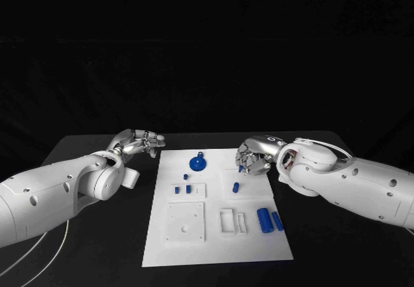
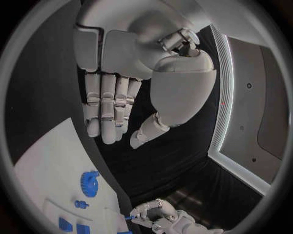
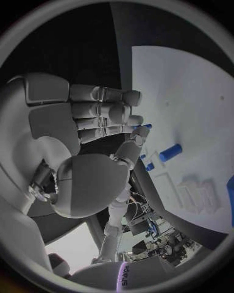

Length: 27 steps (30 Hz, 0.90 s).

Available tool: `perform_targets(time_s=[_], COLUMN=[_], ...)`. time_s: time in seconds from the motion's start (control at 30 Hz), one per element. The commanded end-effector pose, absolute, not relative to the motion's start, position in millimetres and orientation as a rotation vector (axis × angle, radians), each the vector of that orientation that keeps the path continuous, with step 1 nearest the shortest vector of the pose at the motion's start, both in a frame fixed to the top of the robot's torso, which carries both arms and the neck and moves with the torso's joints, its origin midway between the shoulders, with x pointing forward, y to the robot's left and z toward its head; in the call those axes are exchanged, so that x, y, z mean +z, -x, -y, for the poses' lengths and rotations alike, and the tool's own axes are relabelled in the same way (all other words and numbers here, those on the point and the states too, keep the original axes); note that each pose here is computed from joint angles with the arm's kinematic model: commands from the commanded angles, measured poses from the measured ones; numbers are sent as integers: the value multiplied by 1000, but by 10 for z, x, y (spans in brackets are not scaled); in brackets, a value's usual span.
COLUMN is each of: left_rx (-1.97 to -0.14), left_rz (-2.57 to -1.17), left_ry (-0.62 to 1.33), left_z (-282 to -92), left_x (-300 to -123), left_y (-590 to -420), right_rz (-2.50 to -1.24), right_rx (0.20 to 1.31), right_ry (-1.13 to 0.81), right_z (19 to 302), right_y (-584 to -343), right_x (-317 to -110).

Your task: Assemble the parts on the task board

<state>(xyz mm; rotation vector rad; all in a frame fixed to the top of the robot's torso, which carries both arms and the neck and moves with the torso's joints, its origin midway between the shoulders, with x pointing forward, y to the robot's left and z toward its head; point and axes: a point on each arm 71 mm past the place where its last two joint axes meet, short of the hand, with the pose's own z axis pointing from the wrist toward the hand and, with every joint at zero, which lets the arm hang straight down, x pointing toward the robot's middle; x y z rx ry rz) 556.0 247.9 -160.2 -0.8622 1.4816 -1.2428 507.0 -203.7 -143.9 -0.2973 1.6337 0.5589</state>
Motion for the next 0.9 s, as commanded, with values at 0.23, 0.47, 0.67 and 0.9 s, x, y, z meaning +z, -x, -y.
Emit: perform_targets(time_s=[0.23,0.47,0.67,0.9], left_rx=[-1265,-1263,-1267,-1277], left_rz=[-1451,-1442,-1439,-1445], left_ry=[891,895,894,890], left_z=[-2462,-2430,-2391,-2324], left_x=[-1590,-1592,-1591,-1591], left_y=[-5597,-5625,-5632,-5635], right_rz=[-1563,-1529,-1523,-1547], right_rx=[726,779,788,771], right_ry=[368,459,534,591], right_z=[1505,1164,965,856], right_y=[-4854,-4677,-4564,-4492], right_x=[-1337,-1328,-1422,-1604])
